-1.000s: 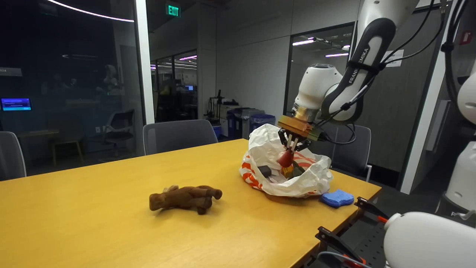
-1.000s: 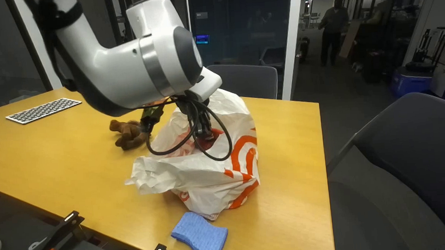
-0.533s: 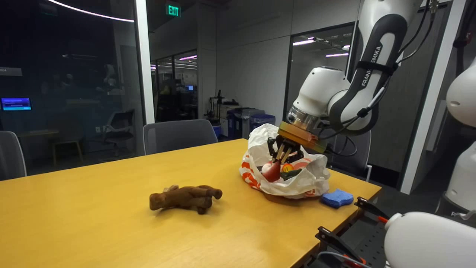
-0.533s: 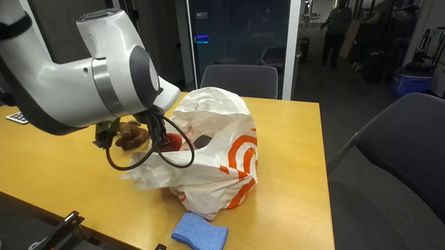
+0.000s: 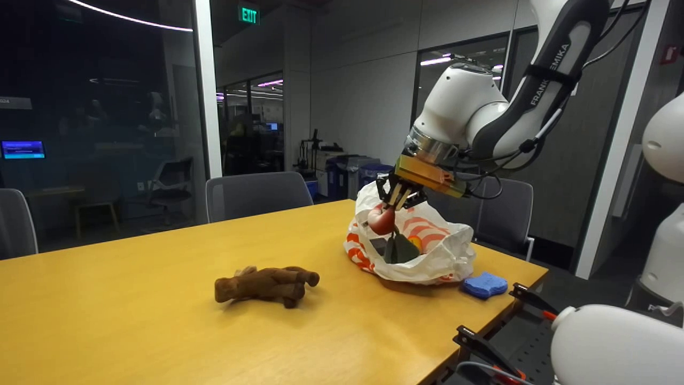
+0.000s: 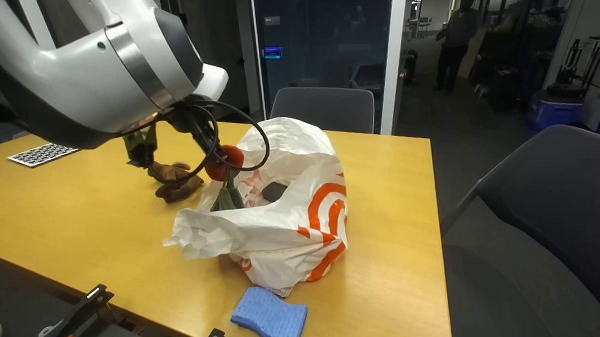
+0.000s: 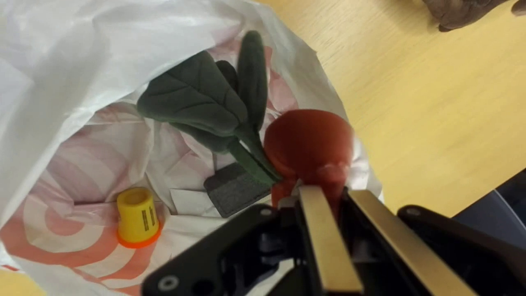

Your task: Move the objects out of the bag

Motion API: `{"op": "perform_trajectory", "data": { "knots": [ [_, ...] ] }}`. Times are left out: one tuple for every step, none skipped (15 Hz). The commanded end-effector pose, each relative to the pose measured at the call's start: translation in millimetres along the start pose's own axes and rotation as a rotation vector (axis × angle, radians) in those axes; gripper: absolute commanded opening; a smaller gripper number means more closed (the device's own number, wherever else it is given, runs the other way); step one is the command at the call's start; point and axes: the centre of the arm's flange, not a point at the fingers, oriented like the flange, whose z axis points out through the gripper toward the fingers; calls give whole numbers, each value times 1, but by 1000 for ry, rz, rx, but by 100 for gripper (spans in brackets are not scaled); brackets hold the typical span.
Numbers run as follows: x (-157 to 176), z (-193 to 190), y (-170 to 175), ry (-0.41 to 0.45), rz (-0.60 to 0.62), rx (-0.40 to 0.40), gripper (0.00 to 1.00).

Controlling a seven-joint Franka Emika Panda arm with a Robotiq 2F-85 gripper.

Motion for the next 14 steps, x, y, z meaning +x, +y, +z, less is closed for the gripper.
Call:
{"op": "perform_trajectory", "data": {
  "knots": [
    [4, -73, -23, -22, -95, -2, 11],
    [-3, -73, -28, -29, -144, 16, 10],
    [-11, -73, -34, -15, -199, 38, 9],
    [-17, -74, -40, -4, -251, 56, 9],
    [-23, -77, -46, 3, -296, 69, 10],
    [-27, -80, -53, 7, -343, 88, 9],
    [-31, -83, -61, 20, -388, 107, 10],
    [-33, -88, -69, 34, -423, 123, 10],
    [-36, -92, -80, 47, -460, 139, 10],
    [-38, -98, -90, 58, -496, 156, 10],
    [-41, -104, -101, 63, -530, 176, 10],
    [-44, -109, -112, 63, -562, 194, 10],
    [-47, -115, -123, 60, -592, 214, 9],
    [-51, -119, -134, 55, -618, 230, 10]
  ]
}}
